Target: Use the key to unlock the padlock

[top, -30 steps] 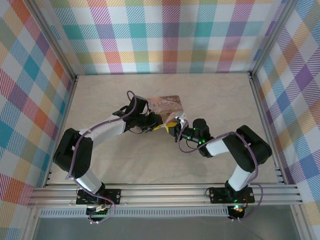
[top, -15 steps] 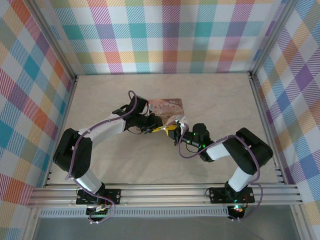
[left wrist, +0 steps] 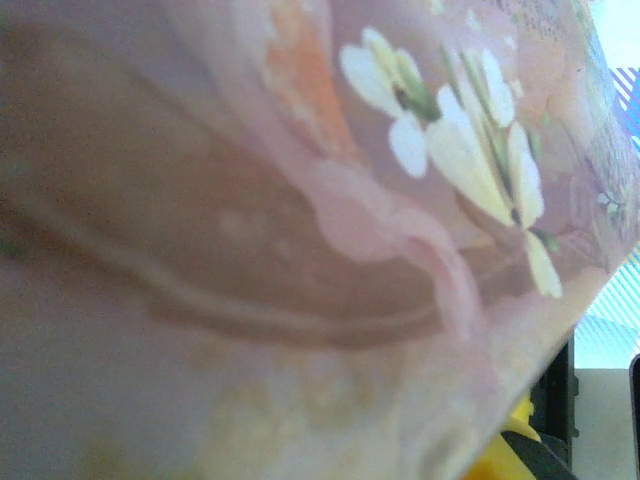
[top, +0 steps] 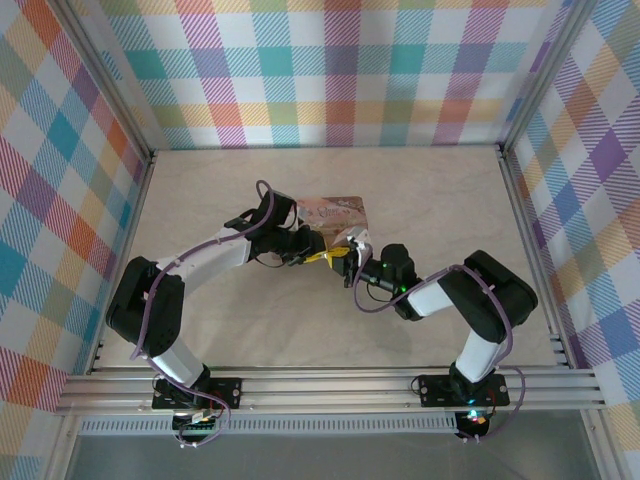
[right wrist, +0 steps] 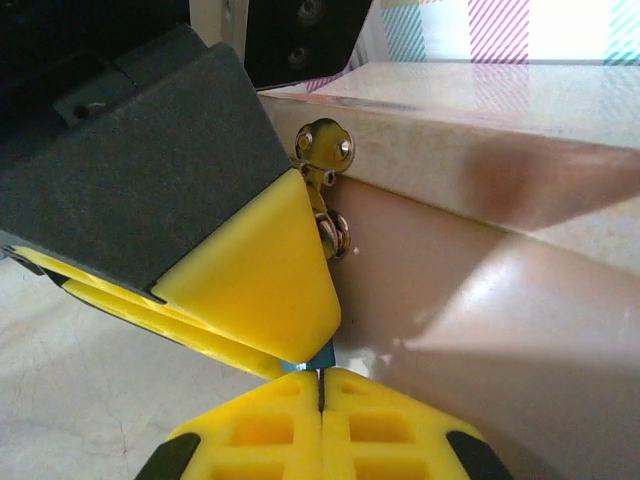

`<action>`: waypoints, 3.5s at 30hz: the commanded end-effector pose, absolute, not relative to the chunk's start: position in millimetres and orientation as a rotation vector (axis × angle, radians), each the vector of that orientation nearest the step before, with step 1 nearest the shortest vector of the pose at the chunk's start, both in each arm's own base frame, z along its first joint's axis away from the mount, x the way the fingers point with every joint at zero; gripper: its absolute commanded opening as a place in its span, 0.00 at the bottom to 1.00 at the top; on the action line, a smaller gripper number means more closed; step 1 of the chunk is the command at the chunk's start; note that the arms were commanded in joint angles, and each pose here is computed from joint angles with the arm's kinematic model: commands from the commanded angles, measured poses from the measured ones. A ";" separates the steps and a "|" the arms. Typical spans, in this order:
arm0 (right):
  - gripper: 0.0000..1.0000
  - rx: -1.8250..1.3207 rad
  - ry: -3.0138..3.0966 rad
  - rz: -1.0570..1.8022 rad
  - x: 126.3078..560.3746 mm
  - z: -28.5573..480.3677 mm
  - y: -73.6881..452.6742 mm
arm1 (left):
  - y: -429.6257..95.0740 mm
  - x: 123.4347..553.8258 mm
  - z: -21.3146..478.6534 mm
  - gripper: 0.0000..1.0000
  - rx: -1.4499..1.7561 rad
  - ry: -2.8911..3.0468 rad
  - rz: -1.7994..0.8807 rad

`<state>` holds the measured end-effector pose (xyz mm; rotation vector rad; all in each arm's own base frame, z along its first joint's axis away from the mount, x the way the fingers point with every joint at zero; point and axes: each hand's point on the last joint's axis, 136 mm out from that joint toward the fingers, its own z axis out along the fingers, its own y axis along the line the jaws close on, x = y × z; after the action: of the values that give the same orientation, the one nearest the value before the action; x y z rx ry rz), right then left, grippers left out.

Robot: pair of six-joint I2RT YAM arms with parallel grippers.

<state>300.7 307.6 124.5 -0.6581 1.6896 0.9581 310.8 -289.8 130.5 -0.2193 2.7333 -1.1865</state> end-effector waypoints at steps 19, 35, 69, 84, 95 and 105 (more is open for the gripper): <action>0.00 -0.552 1.611 1.000 314.8 141.1 313.3 | -306.6 295.1 106.0 0.01 -0.246 2.800 -1.283; 0.00 -0.480 1.799 1.039 302.2 79.2 307.0 | -307.6 304.3 63.6 0.14 -0.347 2.808 -1.271; 0.00 -0.180 1.979 1.302 299.0 84.0 316.0 | -261.8 314.5 103.3 0.50 -0.653 2.315 -1.513; 0.00 -0.104 2.030 1.363 302.2 92.2 323.2 | -267.8 316.5 77.6 0.45 -0.721 2.341 -1.481; 0.00 -0.092 2.034 1.366 304.0 91.6 325.7 | -247.6 310.6 100.2 0.52 -0.709 2.215 -1.331; 0.00 -0.093 2.040 1.369 303.2 91.4 327.5 | -266.6 310.7 83.6 0.50 -0.806 2.193 -1.449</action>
<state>301.0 316.3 67.3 -0.0623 2.1105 1.3115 309.2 -261.3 81.4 -0.7806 2.2449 -1.3959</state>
